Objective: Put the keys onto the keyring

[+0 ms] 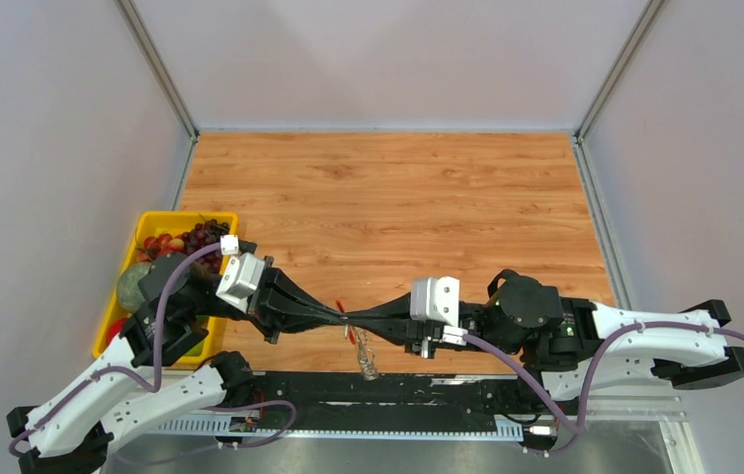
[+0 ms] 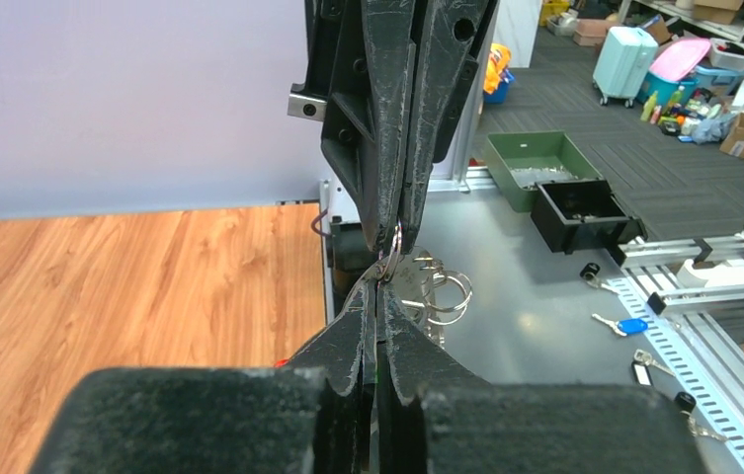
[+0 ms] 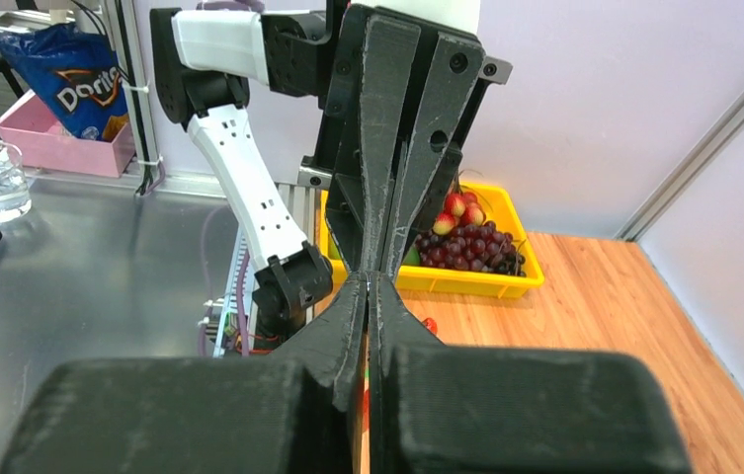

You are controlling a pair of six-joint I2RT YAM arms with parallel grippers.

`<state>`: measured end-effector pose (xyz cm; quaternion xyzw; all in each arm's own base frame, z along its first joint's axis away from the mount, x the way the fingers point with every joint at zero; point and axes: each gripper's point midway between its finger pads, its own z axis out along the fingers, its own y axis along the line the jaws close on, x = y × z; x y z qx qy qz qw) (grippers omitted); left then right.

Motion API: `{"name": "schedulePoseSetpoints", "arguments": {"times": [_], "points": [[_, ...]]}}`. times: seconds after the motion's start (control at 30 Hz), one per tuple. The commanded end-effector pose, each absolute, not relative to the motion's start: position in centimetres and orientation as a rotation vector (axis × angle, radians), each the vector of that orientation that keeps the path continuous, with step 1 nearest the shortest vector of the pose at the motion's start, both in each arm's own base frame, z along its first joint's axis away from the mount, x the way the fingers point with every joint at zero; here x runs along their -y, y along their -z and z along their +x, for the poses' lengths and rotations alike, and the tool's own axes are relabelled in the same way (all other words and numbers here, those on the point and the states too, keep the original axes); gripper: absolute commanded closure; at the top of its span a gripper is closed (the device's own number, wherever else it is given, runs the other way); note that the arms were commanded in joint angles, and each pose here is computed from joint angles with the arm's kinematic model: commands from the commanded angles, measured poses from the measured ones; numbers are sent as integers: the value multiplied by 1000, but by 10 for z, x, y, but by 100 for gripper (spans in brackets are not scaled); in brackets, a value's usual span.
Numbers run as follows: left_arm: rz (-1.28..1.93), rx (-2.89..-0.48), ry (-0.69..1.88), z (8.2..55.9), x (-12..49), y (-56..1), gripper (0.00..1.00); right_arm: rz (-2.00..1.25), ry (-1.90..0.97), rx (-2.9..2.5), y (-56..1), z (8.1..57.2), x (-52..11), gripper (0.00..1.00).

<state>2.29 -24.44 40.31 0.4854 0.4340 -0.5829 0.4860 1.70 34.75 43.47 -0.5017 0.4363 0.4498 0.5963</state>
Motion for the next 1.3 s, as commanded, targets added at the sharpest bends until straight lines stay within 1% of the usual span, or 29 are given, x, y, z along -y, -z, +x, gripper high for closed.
{"name": "schedulePoseSetpoints", "arguments": {"times": [0.0, 0.57, 1.1, 1.27], "points": [[1204, -1057, 1457, 21, 250, -399, 100, -1033, -1139, -816, -495, 7, -339, 100], [1180, -933, 1458, 23, 256, -415, 100, -1071, -1227, -735, -499, -13, -350, 100], [1096, -825, 1465, 16, 243, -439, 99, -1038, -1207, -818, -481, -2, -343, 100], [1091, -799, 1494, 11, 240, -444, 99, -1007, -1172, -869, -473, 8, -341, 100]]}}
